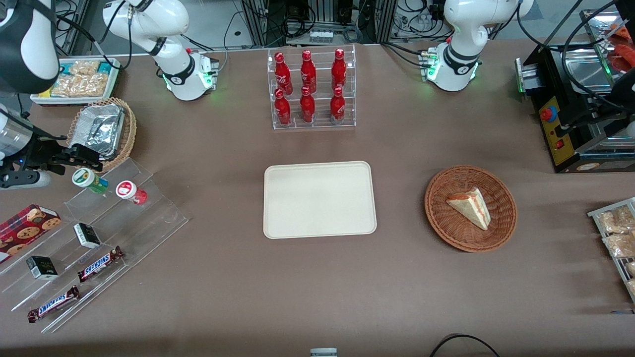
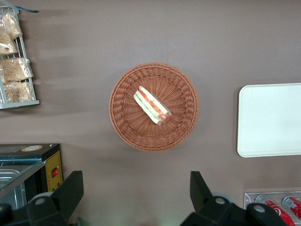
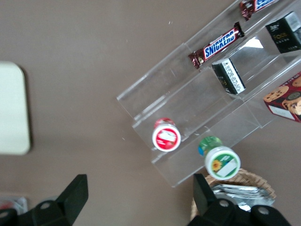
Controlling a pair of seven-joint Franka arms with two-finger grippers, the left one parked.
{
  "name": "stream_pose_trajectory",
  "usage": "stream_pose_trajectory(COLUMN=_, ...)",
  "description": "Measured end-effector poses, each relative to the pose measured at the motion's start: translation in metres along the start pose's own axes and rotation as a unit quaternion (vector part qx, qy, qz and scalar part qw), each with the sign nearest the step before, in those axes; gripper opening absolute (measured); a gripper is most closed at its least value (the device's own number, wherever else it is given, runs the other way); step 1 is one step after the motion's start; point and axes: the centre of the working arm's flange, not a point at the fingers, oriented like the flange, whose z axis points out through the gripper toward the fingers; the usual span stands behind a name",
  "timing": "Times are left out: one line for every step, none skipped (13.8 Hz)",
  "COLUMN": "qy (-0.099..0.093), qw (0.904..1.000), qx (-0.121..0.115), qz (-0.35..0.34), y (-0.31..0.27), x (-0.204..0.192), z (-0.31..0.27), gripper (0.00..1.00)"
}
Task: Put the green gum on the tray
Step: 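Move the right gripper down toward the green-lidded gum bottle on the shelf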
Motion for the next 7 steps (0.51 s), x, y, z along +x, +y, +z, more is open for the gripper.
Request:
stream_pose_trajectory(qy=0.002, qw=0.9998, qx=0.0, qz=-0.022, y=0.018, x=-0.003, z=0.012, gripper=1.0)
stream_pose_trajectory(qy=0.008, qw=0.9989, qx=-0.001, qz=-0.046, y=0.034, x=-0.007, z=0.022, gripper=1.0)
stream_pose_trajectory(qy=0.015, qw=0.9971, qx=-0.003, qz=-0.074, y=0.049, x=-0.013, z=0.031, gripper=1.0)
stream_pose_trajectory(qy=0.025, qw=0.9944, qx=-0.007, qz=-0.102, y=0.063, x=-0.02, z=0.039, gripper=1.0)
stream_pose_trajectory(qy=0.039, qw=0.9911, qx=-0.015, qz=-0.127, y=0.073, x=-0.028, z=0.046, gripper=1.0)
stream_pose_trajectory(qy=0.055, qw=0.9873, qx=-0.024, qz=-0.147, y=0.081, x=-0.038, z=0.053, gripper=1.0)
stream_pose_trajectory(qy=0.067, qw=0.9838, qx=-0.032, qz=-0.163, y=0.084, x=-0.05, z=0.062, gripper=1.0)
